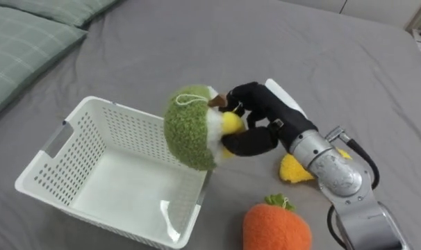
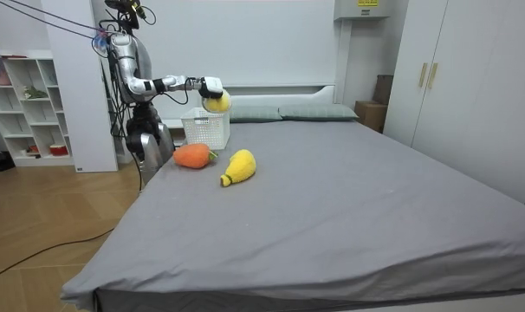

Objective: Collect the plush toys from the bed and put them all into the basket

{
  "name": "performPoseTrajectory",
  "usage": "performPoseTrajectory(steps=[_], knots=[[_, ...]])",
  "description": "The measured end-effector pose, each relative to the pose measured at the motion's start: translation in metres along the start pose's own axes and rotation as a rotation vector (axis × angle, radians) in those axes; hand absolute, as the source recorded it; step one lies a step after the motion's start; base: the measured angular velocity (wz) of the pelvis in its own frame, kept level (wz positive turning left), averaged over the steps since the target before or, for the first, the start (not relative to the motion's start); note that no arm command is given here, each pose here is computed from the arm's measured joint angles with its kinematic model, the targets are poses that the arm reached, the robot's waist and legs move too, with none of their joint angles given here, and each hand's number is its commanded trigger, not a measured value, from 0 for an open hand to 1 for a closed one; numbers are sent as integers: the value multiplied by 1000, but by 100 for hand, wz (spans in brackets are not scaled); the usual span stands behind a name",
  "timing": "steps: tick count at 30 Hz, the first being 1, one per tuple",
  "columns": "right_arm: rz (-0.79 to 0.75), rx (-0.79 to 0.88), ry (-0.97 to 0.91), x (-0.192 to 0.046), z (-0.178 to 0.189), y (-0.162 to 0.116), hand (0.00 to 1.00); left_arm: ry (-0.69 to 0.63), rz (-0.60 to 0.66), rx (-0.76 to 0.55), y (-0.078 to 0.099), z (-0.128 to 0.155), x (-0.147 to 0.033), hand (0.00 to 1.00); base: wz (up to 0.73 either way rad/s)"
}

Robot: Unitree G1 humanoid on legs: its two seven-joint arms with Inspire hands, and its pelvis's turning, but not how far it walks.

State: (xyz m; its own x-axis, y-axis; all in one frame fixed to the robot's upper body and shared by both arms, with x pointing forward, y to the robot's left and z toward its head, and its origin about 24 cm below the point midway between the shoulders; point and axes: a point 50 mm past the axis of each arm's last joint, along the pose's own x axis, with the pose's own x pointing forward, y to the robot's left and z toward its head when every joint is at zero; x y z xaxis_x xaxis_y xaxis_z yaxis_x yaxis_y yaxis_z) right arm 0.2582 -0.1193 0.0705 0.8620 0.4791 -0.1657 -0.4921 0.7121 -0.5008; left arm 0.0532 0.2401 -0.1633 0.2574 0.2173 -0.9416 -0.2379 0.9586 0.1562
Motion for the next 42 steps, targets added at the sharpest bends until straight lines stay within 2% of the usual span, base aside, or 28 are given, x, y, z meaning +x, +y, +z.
performPoseTrajectory(steps=[1, 2, 3, 13, 42], knots=[[25, 0, 2, 1, 0, 4, 93, -6, 0, 0, 0, 2, 0, 0, 0], [36, 0, 1, 1, 1, 6, 50, -9, -1, 0, 0, 2, 0, 0, 0], [53, 0, -1, 2, 1, 8, 0, -15, 1, 1, 0, 5, 0, 0, 0], [83, 4, -47, 13, 18, 20, 0, -26, 3, 25, 1, 12, 1, 0, 6], [88, -1, -41, 13, 17, 21, 0, -9, 17, 22, 2, 11, 2, 0, 0]])
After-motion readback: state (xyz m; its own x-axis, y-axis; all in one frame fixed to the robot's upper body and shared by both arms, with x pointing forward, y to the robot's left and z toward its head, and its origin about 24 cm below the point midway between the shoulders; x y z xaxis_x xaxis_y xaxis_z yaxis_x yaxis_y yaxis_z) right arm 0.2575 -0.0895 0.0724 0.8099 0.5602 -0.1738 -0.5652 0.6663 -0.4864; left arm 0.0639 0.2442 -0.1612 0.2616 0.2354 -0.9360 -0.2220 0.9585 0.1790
